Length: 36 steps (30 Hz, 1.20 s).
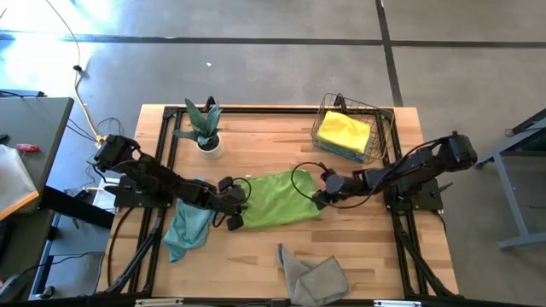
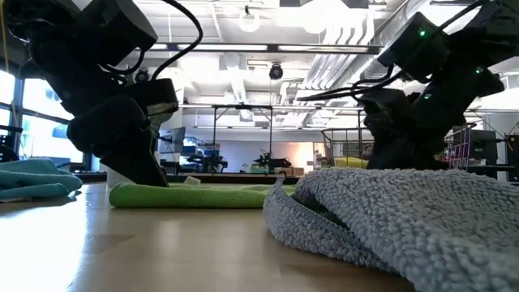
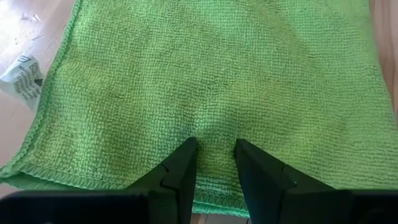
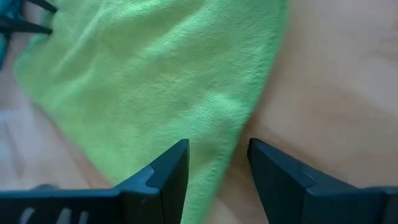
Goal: Fold microfiber towels
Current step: Fold the green towel
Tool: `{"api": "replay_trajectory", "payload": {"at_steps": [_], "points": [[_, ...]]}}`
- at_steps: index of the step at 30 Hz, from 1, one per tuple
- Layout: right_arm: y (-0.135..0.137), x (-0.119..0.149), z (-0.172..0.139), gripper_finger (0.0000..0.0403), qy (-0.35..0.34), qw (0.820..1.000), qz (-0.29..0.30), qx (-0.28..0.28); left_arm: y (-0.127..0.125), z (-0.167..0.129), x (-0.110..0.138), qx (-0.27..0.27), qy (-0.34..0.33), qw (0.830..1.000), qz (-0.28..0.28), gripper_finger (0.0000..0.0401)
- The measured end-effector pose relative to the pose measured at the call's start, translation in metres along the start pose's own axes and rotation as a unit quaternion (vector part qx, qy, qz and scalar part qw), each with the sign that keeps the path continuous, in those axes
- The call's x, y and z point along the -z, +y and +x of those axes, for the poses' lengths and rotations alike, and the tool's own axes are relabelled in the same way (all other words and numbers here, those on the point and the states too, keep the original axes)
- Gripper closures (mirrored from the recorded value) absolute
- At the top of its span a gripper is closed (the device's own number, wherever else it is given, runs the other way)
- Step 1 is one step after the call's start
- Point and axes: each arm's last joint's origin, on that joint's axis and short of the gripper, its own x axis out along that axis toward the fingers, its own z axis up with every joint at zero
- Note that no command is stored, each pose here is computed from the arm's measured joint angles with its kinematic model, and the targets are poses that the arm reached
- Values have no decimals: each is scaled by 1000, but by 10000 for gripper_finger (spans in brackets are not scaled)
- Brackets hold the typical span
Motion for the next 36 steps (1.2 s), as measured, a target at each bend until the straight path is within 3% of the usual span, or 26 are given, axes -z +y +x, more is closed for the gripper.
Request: {"api": "replay_trajectory", "payload": {"at_steps": [6,18,24,28,34,36], "points": [[-7,-6,-6,240,-27,999,-10,39,0,0,0,2,0,1000,-2,298],[1,-6,14,240,-42,999,6,-22,-4,1,-3,36,-11,999,-10,298],[1,-7,14,246,-40,999,12,-22,-4,1,-3,38,-12,999,-10,298],[1,-6,14,284,-38,999,16,-19,-5,1,-4,44,-17,999,-12,298],[1,-5,17,385,-29,999,15,-25,-7,1,-6,54,-29,998,-15,298],[1,-5,17,396,-32,999,14,-27,-7,1,-7,56,-34,998,-18,298]]}}
